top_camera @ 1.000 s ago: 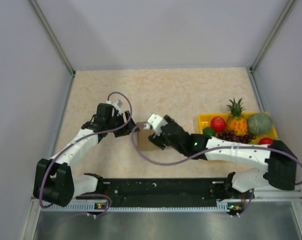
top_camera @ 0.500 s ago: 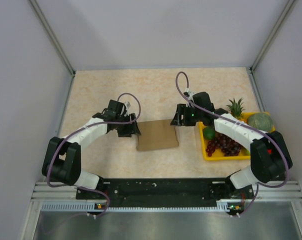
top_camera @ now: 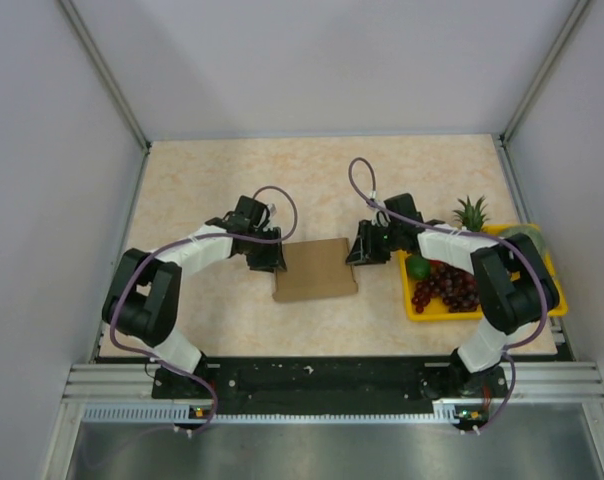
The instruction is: Fold the paper box
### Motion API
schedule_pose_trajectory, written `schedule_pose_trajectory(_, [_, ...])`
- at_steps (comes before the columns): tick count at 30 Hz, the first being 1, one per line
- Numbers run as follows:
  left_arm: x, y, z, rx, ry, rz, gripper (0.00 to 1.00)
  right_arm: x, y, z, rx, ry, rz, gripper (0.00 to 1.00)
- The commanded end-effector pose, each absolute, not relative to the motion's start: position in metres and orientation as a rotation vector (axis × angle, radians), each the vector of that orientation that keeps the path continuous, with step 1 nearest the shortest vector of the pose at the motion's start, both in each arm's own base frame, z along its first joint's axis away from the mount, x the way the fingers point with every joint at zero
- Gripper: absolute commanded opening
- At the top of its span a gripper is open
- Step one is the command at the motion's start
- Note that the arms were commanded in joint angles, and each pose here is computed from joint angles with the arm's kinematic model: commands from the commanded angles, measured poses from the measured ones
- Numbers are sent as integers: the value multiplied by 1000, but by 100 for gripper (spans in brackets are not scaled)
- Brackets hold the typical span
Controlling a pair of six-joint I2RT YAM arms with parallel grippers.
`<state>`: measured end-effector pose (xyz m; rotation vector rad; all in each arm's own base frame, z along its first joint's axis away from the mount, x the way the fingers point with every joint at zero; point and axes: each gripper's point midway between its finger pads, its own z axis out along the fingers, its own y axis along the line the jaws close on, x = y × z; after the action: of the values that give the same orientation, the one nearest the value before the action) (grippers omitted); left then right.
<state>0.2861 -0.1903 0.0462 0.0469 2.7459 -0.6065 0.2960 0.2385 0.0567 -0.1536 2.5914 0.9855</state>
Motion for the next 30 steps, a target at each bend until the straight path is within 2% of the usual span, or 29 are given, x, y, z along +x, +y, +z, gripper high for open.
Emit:
schedule_pose_trajectory(1, [306,-198,56,82,2667,-575,42,303,240,57,-181,2534,1018,35])
schedule_pose_trajectory(4, [305,-201,52,93,2676,-556,41,306,238,53,-189,2539,994,34])
schedule_pose_trajectory(8, [303,-205,47,99,2687,-553,29,305,241,53,-186,2535,1025,17])
schedule_pose_trajectory(16, [291,-250,53,158,2675,-682,12,293,269,57,-198,2527,1088,0])
schedule_pose_trajectory(18, [289,-260,51,156,2684,-705,5,291,276,57,-177,2510,1141,0])
schedule_pose_trajectory(22, [276,-287,50,184,2693,-838,0,281,292,54,-168,2525,1161,0])
schedule_pose_trajectory(30, [269,-301,50,194,2680,-892,0,278,302,62,-154,2483,1218,0])
